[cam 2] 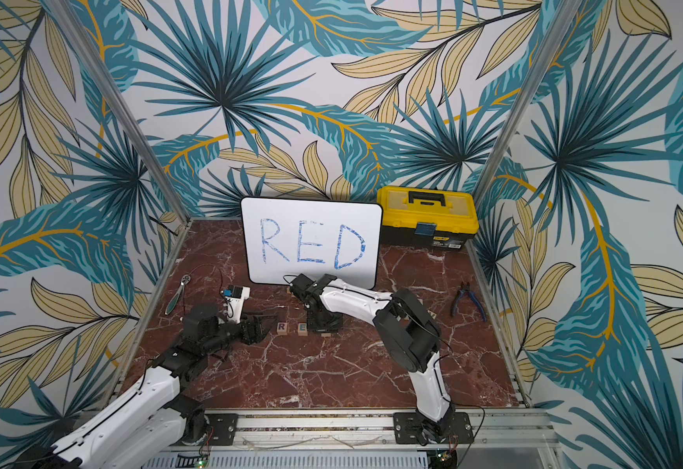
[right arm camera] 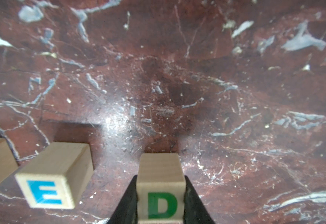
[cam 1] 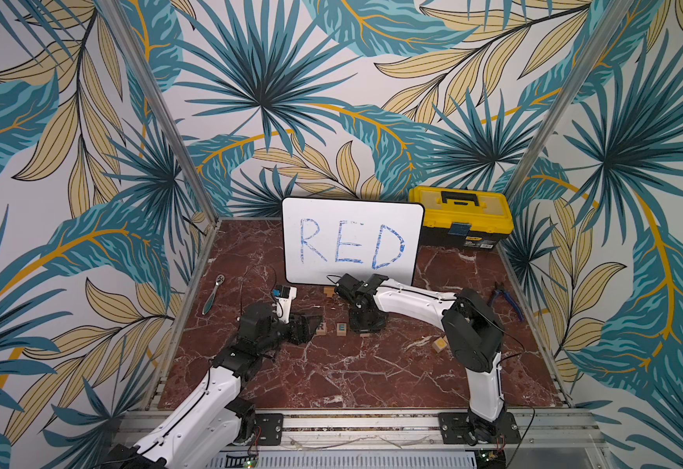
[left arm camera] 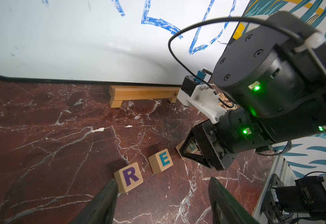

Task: Assemble the uppercase word "red" with letter blocks
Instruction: Place the letter block at the center of the board.

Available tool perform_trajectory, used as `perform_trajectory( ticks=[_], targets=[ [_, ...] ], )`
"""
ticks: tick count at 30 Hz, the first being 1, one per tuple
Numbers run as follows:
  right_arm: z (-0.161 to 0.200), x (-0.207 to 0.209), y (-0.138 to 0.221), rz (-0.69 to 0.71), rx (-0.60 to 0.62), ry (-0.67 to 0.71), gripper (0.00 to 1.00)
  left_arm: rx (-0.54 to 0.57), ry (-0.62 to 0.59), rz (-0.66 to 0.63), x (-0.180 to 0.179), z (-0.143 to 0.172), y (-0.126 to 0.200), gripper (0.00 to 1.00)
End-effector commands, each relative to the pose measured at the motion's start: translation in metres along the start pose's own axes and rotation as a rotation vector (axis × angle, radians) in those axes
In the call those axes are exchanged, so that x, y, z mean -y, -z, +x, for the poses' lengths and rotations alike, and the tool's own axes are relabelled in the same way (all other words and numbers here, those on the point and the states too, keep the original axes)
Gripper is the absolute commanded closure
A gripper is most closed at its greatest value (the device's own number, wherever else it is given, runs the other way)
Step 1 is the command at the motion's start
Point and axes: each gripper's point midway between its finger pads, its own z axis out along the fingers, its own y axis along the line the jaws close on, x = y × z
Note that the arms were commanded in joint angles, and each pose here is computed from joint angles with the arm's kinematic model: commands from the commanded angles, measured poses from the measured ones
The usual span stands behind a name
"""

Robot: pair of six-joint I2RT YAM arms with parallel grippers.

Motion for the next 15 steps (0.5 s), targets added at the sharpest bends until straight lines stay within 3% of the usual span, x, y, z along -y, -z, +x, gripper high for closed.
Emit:
perform_trajectory(
  ticks=[1, 15],
  targets=[
    [0.0012, 0.0045, -0.0059, 0.040, -0.008, -0.034, 0.68, 0.000, -0.005, 0.006, -0.0012, 0.0060, 0.0005, 0.26],
    [-0.0021, 0.0004, -0.0096, 0.039, -0.008, -0.054, 0.67, 0.005, -0.004, 0.006, -0.0012, 0.0060, 0.0016, 0.26]
  ],
)
